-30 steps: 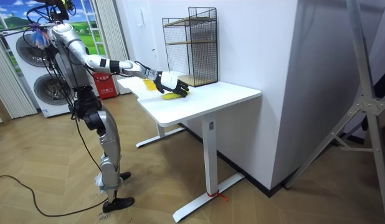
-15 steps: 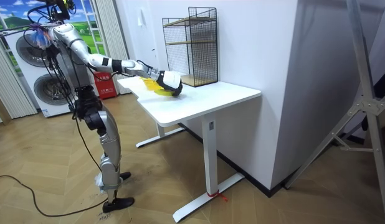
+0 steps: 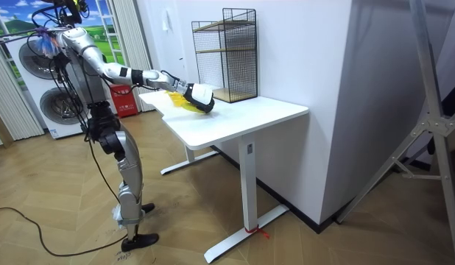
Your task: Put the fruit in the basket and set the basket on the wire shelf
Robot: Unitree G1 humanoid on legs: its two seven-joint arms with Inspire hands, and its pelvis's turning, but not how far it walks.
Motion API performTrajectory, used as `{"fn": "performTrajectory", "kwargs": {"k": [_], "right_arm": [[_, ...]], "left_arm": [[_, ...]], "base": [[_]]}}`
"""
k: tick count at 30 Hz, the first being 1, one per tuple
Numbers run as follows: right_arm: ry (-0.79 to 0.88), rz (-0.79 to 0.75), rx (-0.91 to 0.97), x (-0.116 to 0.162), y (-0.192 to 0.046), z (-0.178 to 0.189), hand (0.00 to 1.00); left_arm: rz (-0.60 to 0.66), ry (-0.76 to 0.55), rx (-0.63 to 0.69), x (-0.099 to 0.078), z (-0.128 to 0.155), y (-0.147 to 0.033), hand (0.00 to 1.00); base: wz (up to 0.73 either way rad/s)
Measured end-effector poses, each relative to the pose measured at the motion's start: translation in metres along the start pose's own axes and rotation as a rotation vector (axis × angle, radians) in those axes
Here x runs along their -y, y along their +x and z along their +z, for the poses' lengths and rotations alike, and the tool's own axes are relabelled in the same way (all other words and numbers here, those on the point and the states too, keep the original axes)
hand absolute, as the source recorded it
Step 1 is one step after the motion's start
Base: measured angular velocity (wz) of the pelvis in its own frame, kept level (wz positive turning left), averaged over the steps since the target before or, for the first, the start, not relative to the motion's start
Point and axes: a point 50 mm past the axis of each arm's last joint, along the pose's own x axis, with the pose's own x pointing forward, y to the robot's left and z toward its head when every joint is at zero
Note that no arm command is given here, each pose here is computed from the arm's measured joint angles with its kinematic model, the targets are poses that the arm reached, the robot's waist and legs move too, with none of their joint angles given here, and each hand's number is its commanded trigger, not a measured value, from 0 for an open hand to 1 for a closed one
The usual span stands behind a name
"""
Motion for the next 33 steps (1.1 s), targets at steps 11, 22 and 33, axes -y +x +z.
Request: {"fn": "performTrajectory", "kwargs": {"k": [11, 22, 33], "right_arm": [[-0.067, -0.016, 0.056, -0.001, -0.002, 0.018, 1.00], [-0.196, -0.025, 0.382, -0.013, -0.026, 0.093, 1.00], [-0.226, -0.058, 0.564, -0.013, -0.051, 0.129, 1.00]], "left_arm": [[-0.002, 0.007, 0.008, 0.001, 0.000, 0.000, 0.00], [-0.011, -0.002, 0.024, 0.001, 0.008, 0.002, 0.00], [-0.003, 0.003, 0.037, 0.000, 0.008, 0.001, 0.00]], "base": [[-0.03], [-0.03], [-0.01]]}}
